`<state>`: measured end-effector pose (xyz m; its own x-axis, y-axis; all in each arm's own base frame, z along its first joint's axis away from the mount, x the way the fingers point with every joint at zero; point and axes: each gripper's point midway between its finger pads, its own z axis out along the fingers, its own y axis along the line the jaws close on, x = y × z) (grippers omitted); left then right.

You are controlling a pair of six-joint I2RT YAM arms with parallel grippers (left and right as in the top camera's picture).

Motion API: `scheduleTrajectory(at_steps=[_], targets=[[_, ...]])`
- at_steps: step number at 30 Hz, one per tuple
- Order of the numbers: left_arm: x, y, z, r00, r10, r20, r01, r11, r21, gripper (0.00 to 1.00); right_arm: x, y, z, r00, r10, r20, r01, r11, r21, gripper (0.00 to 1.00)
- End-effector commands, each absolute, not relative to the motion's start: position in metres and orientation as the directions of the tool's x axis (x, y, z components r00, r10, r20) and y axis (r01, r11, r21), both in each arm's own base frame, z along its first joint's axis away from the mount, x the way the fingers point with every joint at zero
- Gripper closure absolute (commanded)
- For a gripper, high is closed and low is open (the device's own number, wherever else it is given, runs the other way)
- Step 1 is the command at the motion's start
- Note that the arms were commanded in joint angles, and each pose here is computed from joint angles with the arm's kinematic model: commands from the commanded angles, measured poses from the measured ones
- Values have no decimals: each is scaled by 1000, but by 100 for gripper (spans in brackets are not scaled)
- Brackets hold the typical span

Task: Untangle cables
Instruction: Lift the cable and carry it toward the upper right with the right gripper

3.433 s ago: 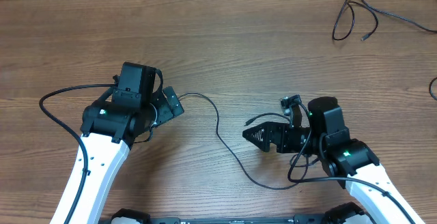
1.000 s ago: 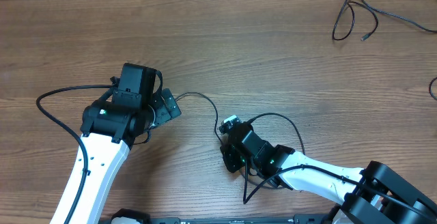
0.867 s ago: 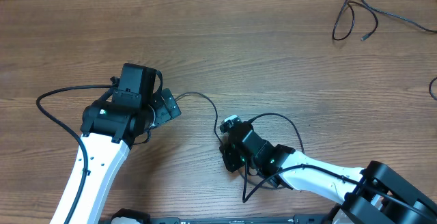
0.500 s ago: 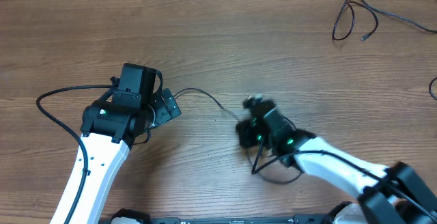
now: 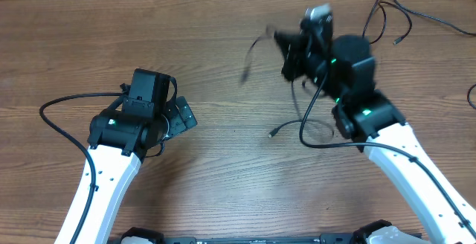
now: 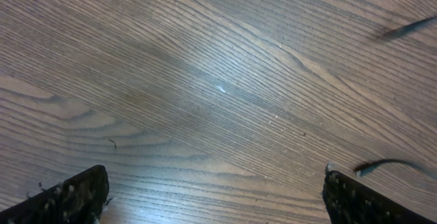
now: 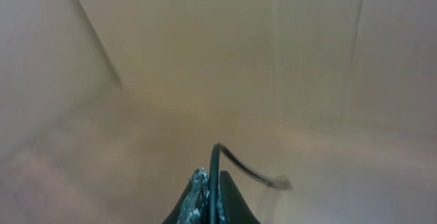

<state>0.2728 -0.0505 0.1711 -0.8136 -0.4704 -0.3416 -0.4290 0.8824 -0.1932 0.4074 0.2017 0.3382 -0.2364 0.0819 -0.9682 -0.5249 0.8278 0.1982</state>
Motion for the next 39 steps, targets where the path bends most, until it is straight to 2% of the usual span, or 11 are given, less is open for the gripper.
scheduleTrajectory(at_steps=[1,3,5,7,11,14,18,26,34,39], targets=[[273,-47,175,-803,-474,-363,-433,881,-192,0,416,179,417,22,68,-997,-494,868,48,96],[273,-47,175,-803,-474,-363,-433,881,-192,1,428,155,439,99,91,-991,-404,914,44,96],[273,-47,175,-802,-474,-363,-433,881,-192,0,441,131,440,121,93,-988,-324,945,49,96],[273,-47,175,-803,-474,-363,-433,881,-192,0,456,117,420,61,91,-994,-296,953,69,96],[273,-47,175,-803,-474,-363,-433,881,-192,1,471,111,360,-133,46,-990,-307,948,86,96],[273,-47,175,-802,-474,-363,-433,881,-192,1,473,106,347,-159,-20,-987,-300,953,29,96],[273,-47,175,-802,-474,-363,-433,881,-192,0,475,83,377,-72,-28,-997,-183,983,-14,96],[273,-47,175,-802,-474,-363,-433,881,-192,0,470,46,457,104,-298,-949,-48,952,-304,96],[273,-47,175,-803,-473,-363,-433,881,-192,0,442,-14,529,106,-349,-931,131,933,-334,96],[273,-47,175,-802,-474,-363,-433,881,-192,0,421,-57,543,60,-356,-932,223,915,-335,96]])
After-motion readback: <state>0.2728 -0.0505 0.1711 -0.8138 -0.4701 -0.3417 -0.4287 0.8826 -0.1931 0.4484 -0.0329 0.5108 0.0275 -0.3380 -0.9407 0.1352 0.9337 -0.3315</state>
